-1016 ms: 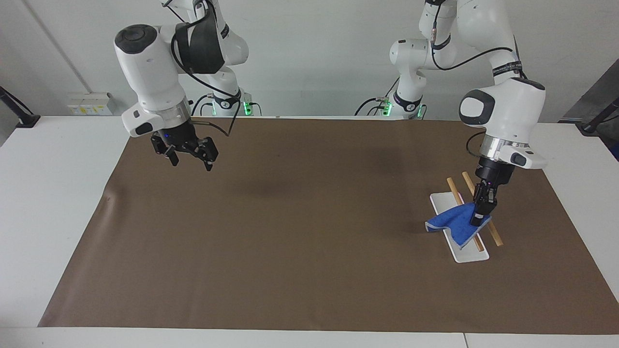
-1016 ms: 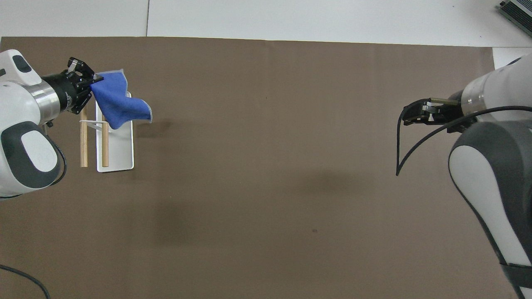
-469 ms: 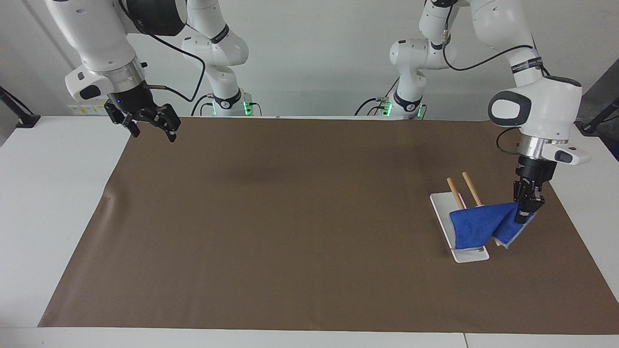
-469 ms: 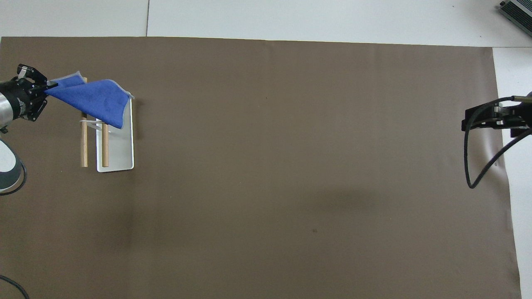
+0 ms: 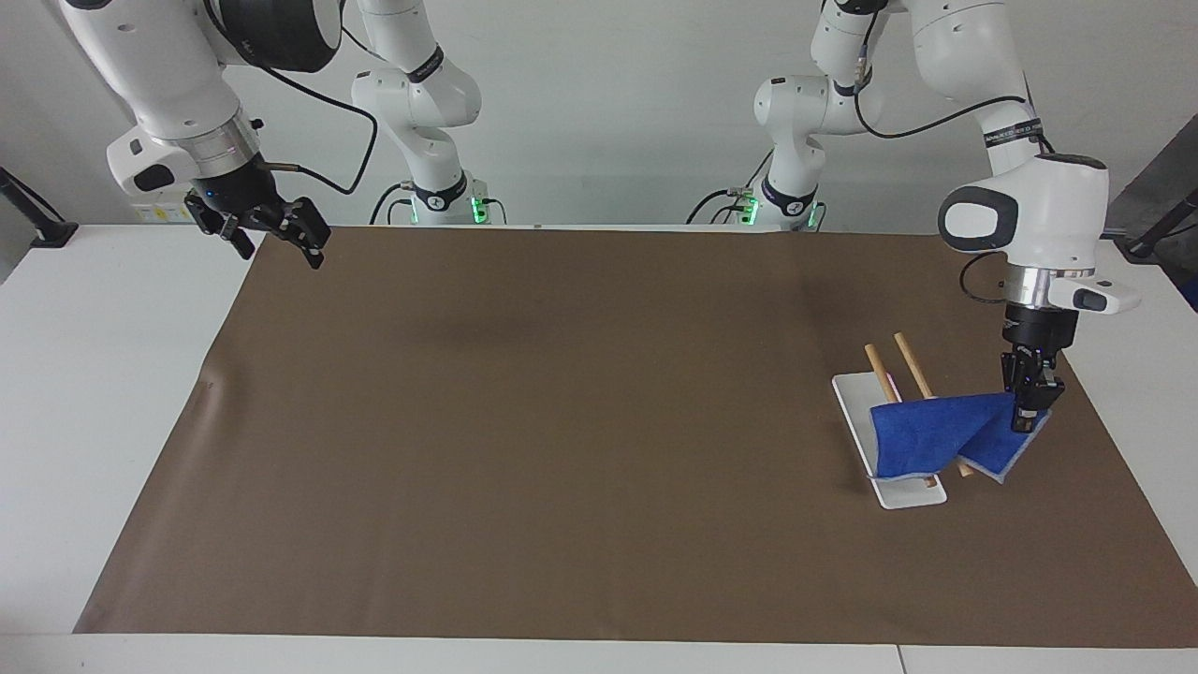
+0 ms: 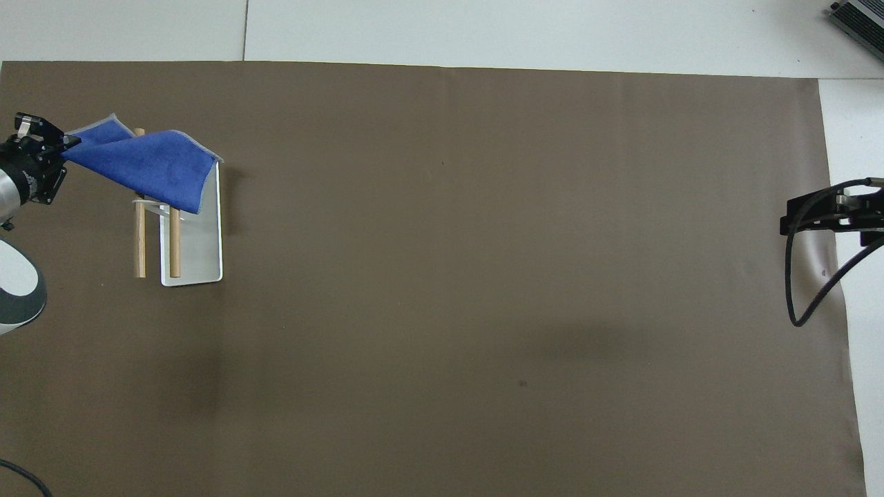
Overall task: Right arm passes towel to left arm to hang
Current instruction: 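Lower the towel onto the wooden sticks with the left gripper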
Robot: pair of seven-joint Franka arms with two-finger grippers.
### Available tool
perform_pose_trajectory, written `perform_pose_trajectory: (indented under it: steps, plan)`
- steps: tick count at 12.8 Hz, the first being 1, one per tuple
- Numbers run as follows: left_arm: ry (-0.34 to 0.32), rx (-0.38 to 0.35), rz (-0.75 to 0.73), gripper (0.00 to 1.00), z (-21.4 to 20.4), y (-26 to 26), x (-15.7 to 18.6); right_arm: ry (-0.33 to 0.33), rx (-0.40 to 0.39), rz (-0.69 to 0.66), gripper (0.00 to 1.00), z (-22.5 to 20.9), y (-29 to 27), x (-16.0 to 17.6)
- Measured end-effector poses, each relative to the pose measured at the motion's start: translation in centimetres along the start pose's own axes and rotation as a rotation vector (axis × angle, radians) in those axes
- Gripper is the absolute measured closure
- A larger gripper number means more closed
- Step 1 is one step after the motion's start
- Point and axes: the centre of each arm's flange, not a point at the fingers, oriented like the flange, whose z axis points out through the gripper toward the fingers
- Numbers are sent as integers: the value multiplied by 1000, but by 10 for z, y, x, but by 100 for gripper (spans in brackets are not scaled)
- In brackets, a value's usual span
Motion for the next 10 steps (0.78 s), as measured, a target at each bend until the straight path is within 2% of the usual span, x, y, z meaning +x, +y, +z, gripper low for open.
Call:
perform_pose_trajectory:
  steps: [4, 10]
  plan:
    - [3, 1, -1, 98, 1, -3, 0, 1, 0, 0, 0, 0, 0, -1]
    - [-16, 91, -38, 98, 11, -60, -2, 2, 1, -13, 0, 0, 13, 0]
